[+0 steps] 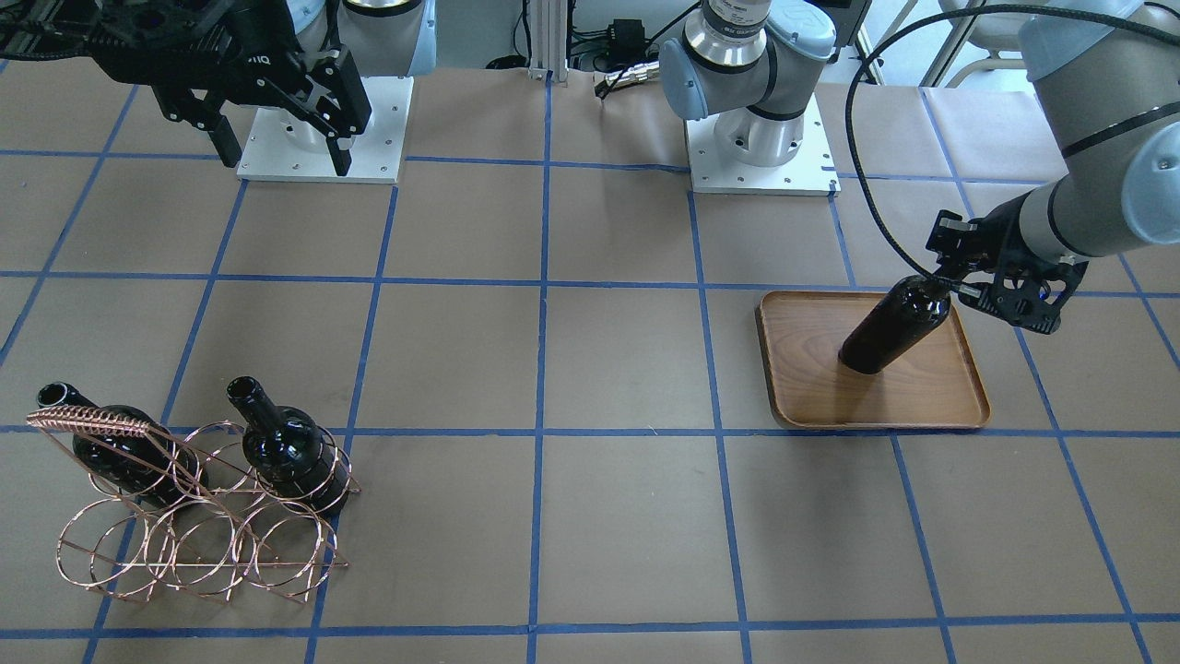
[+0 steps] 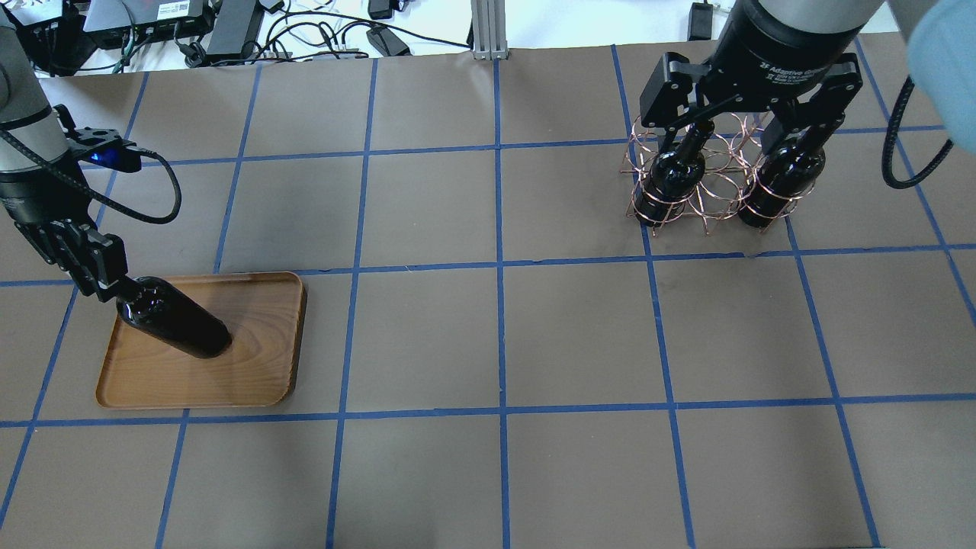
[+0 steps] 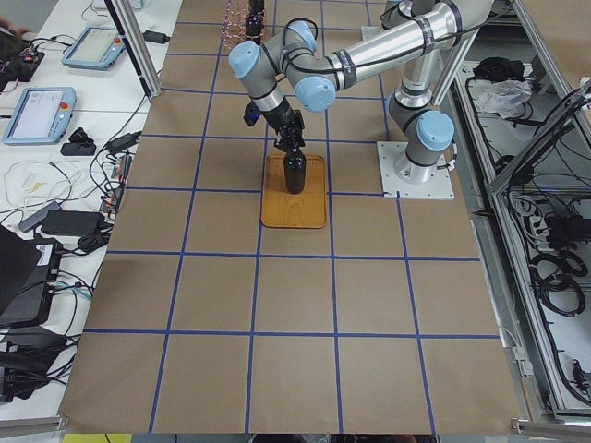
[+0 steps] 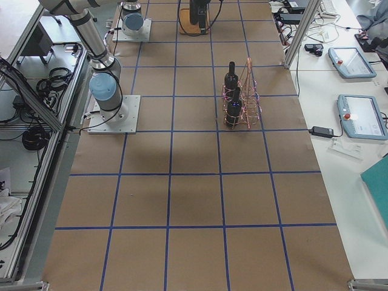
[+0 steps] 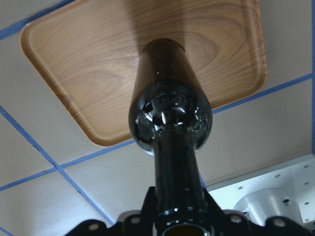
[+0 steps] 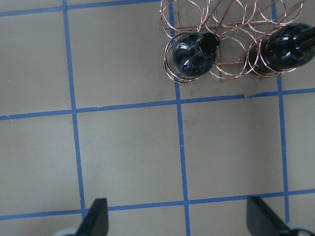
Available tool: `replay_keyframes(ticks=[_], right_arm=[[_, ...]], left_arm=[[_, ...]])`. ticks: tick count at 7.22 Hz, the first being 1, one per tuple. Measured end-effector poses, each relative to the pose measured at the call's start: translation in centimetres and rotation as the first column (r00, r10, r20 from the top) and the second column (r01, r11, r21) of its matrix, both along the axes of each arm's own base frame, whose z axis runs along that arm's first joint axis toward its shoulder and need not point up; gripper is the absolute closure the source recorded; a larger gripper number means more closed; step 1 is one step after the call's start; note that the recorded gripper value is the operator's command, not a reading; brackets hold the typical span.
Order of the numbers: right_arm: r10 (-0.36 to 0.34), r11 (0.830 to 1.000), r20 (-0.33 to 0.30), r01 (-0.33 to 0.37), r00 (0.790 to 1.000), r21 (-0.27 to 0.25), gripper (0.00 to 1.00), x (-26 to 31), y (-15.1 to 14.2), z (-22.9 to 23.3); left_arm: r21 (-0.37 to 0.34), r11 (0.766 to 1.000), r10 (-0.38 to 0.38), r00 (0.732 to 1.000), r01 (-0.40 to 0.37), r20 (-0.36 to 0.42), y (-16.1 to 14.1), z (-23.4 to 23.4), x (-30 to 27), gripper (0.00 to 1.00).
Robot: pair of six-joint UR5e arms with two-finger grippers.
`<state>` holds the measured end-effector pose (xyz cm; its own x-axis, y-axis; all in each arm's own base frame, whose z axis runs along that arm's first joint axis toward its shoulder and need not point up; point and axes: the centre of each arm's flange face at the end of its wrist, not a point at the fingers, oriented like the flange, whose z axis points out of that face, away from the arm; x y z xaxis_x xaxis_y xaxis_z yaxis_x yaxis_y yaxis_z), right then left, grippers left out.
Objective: Take wine from basket and place on tray
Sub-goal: 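Lay the bottle down on the tray and open the left gripper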
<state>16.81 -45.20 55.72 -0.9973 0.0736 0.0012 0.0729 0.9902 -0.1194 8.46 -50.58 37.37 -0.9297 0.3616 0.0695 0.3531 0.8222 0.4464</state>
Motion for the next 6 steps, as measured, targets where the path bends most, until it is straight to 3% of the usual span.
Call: replay_keyframes(ticks=[1,2,6], right_arm=[[0.000,1.000,0.001,0.000,1.000,-0.001,0.00,0.0,0.0,0.0],[0.000,1.000,0.003,0.000,1.000,-0.003,0.00,0.0,0.0,0.0],[0.003,1.000,0.009,-0.002,1.000,-0.005,0.00,0.1,0.1,0.1]], left_arm=[[0.001,1.000,-0.002,1.000,0.002,0.000,0.0,0.0,0.0,0.07],[-0.003,1.000,-0.001,1.000,0.001,-0.005,0.0,0.1,-0.1,0.00],[-0.040,0.999,0.020,1.000,-0.020,0.014,0.8,2.5,-0.8,0.00]])
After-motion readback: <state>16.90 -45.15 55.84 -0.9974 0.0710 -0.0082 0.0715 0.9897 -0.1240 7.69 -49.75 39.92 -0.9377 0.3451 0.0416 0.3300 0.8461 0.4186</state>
